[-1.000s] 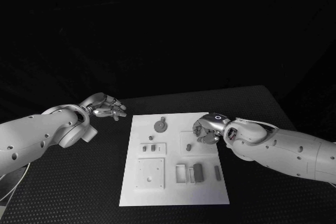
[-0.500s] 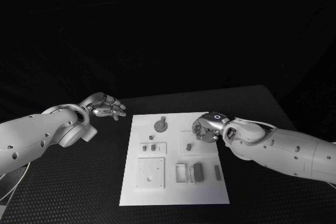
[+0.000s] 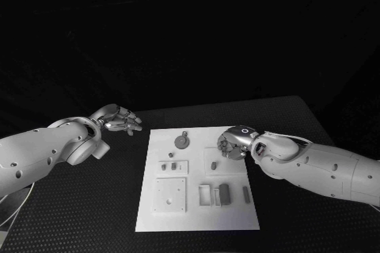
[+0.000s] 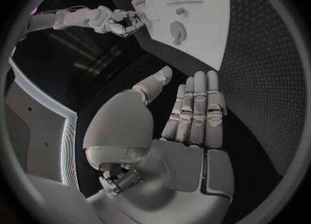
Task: Assemble the parts on the task board
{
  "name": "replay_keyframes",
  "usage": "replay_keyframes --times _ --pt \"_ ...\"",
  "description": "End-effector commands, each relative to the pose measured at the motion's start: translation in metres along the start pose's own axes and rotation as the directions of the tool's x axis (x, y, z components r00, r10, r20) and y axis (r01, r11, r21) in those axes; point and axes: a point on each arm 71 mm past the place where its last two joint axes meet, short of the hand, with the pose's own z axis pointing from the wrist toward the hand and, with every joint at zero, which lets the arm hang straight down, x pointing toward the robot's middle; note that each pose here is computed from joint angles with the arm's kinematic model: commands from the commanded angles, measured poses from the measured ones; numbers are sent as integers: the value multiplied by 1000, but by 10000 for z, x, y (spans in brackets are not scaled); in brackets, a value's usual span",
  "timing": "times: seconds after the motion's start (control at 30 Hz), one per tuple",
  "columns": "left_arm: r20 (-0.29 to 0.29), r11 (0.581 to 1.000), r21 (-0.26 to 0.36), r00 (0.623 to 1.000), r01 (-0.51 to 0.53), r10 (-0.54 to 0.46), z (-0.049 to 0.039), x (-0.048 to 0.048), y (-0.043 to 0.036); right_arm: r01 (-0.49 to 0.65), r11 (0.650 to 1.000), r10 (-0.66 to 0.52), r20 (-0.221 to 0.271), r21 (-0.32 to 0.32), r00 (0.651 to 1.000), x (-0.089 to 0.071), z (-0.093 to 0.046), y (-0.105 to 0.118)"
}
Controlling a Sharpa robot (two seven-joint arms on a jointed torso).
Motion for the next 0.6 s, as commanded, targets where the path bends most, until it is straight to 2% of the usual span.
replay_keyframes --times 0.03,0.2,0.6 --pt "-11 1000 4 1000 8 -8 4 20 -9 48 998 -43 -88 51 995 150 -39 -69" --pt "-12 1000 2 1000 8 -8 1 21 -2 75 995 -68 -110 61 992 165 -45 -80" --pt "-18 1000 5 1000 9 -9 4 40 -18 99 993 -90 -122 63 988 175 -48 -71"
